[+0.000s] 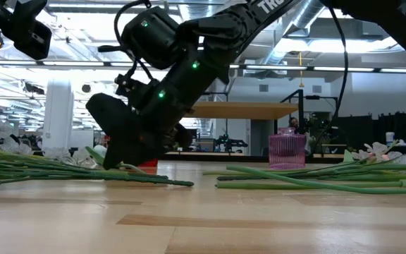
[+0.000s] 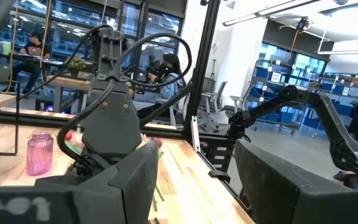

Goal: Pick and place flowers into a vace then onto a shelf
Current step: Put the top white tulip into the pink vase

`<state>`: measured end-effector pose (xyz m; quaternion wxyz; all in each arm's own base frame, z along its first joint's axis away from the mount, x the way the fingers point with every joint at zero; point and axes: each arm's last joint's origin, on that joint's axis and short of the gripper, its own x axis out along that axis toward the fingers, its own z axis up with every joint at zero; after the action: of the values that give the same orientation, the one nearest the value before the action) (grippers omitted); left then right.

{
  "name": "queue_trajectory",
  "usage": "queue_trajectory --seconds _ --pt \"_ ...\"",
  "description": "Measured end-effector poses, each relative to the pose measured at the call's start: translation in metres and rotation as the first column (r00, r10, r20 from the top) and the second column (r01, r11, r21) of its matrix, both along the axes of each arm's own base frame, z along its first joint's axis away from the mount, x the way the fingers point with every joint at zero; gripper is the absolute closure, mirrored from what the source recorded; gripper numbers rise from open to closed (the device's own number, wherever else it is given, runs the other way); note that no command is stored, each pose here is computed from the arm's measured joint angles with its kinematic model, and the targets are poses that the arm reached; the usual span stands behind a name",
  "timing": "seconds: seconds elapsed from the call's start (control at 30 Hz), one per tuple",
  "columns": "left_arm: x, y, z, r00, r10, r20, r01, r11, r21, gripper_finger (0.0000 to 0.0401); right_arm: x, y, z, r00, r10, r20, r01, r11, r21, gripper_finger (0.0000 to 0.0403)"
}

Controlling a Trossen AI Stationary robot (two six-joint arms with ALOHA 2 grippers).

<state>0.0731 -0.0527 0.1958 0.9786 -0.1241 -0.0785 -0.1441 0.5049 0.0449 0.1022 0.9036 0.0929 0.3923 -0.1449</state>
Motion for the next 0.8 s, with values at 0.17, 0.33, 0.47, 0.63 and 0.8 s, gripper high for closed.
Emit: queue_trajectory --seconds 0.17,0.33,0.47,0.63,0.8 --pt "0.000 0.000 0.000 1.000 0.000 0.000 0.000 1.000 0.000 0.0197 0.000 -0.008 0.000 0.998 -0.063 0.003 0.063 0.997 0.049 0.0249" --pt "0.000 0.000 0.000 1.000 -0.003 -0.005 0.003 1.000 -0.017 0.0197 -0.001 -0.007 -0.001 0.997 -0.077 0.003 0.076 0.996 0.040 0.0341" --pt "0.000 0.000 0.000 1.000 -0.003 -0.006 0.003 1.000 -0.017 0.0197 0.001 -0.006 0.002 0.997 -0.074 -0.002 0.074 0.996 0.041 0.0393" --pt "0.000 0.000 0.000 1.000 -0.003 -0.006 0.003 1.000 -0.016 0.0197 0.003 0.002 0.006 0.998 -0.058 -0.018 0.059 0.998 0.038 0.0388" --pt "0.000 0.000 0.000 1.000 -0.003 -0.006 0.003 1.000 -0.017 0.0197 0.005 0.015 0.020 0.997 -0.035 -0.062 0.038 0.998 0.048 0.0396"
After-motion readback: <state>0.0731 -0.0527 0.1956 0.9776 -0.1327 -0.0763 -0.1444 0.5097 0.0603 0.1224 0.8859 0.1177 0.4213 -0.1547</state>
